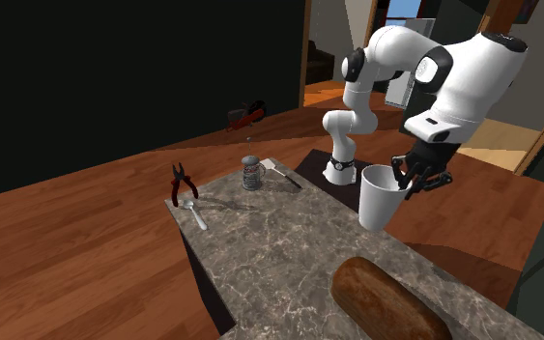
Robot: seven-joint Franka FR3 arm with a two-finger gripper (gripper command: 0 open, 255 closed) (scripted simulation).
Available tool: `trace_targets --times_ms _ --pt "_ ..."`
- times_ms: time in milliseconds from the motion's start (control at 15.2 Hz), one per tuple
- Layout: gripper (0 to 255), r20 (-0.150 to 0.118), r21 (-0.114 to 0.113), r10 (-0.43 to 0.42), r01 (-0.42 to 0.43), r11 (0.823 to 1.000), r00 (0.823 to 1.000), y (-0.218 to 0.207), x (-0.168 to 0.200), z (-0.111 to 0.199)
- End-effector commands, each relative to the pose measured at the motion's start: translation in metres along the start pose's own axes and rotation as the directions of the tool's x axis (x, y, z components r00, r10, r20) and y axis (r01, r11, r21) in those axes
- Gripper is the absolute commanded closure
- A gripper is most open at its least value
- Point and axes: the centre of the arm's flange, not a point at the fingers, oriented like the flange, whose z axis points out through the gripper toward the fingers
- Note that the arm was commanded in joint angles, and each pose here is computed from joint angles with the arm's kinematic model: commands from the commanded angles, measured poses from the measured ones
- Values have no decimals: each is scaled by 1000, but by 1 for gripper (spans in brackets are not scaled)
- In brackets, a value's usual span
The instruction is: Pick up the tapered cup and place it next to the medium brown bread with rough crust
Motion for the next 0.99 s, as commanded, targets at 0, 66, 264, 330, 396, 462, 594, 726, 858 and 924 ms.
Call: trace_targets --times_ms 0,66,264,330,396,462,594,726,858,924 --pt "255 -1 0 0 0 1000 1000 -1 0 10" --pt "255 -1 0 0 0 1000 1000 -2 0 15" --pt "255 -1 0 0 0 1000 1000 -5 0 31" --pt "255 -1 0 0 0 1000 1000 -5 0 36" --pt "255 -1 0 0 0 1000 1000 -6 0 41" --pt "255 -1 0 0 0 1000 1000 -7 0 46" --pt "255 -1 0 0 0 1000 1000 -8 0 57" --pt "255 -1 0 0 0 1000 1000 -10 0 67" --pt "255 -1 0 0 0 1000 1000 -11 0 78" --pt "255 -1 0 0 0 1000 1000 -12 0 83"
